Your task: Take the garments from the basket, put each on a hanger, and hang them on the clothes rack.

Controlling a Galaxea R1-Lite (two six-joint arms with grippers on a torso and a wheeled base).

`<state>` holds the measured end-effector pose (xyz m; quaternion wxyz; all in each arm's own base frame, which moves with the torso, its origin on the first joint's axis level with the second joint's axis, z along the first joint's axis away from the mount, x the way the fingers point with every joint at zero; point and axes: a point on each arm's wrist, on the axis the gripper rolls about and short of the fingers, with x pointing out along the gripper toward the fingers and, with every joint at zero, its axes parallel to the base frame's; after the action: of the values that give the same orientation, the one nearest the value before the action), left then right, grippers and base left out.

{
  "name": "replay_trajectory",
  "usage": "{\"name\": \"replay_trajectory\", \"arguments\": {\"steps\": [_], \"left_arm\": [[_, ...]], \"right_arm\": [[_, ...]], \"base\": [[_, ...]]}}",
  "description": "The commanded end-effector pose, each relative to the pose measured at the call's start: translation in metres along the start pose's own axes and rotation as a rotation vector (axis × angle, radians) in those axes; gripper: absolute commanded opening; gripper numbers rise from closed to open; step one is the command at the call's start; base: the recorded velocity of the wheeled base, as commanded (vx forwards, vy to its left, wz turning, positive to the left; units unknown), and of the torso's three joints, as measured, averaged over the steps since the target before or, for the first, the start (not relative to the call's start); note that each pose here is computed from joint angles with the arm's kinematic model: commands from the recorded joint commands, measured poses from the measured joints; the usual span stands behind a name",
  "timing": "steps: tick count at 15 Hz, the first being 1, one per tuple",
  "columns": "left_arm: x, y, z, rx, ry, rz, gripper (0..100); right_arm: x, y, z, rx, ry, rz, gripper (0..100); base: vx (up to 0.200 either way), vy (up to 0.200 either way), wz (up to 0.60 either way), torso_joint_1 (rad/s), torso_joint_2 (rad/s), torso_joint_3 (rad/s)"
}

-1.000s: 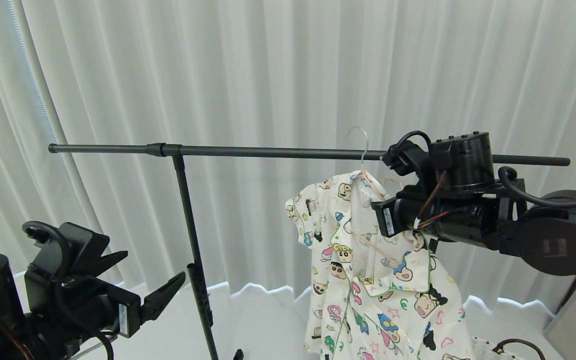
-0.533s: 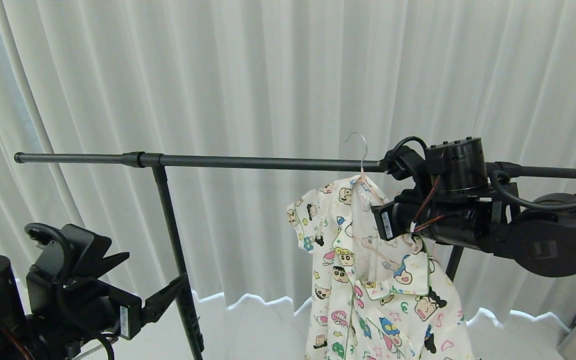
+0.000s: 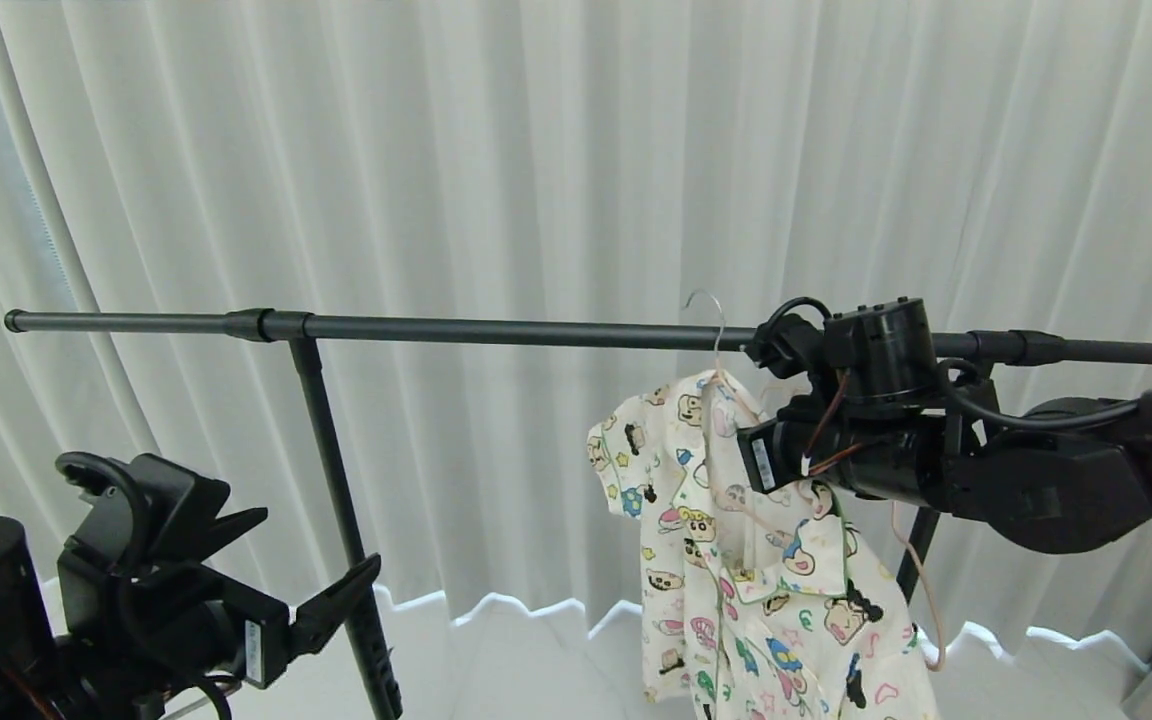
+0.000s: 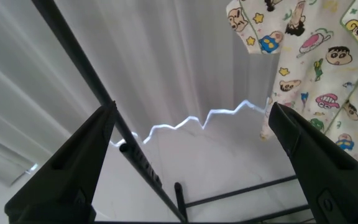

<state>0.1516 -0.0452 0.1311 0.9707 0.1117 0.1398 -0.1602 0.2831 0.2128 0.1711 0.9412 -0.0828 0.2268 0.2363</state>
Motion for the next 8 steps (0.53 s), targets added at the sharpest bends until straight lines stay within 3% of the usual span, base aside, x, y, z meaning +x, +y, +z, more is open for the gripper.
{"name": "replay_trajectory", "arguments": {"steps": [1,8], "left_arm": [[-0.001,-0.003,-0.003,0.005,0.009,-0.016,100],[-0.003,-0.006,-0.007,0.009,0.022,-0.035,100]], "right_arm": [[0.011,0.001,-0.007,-0.006,0.031,-0.012,0],[0.026,0.004,-0.006,-0.008,0.034,-0.043,0]], "base": [[0.000,0.000,0.00,0.000,0.00,0.000],[0.000,0.000,0.00,0.000,0.00,0.000]]}}
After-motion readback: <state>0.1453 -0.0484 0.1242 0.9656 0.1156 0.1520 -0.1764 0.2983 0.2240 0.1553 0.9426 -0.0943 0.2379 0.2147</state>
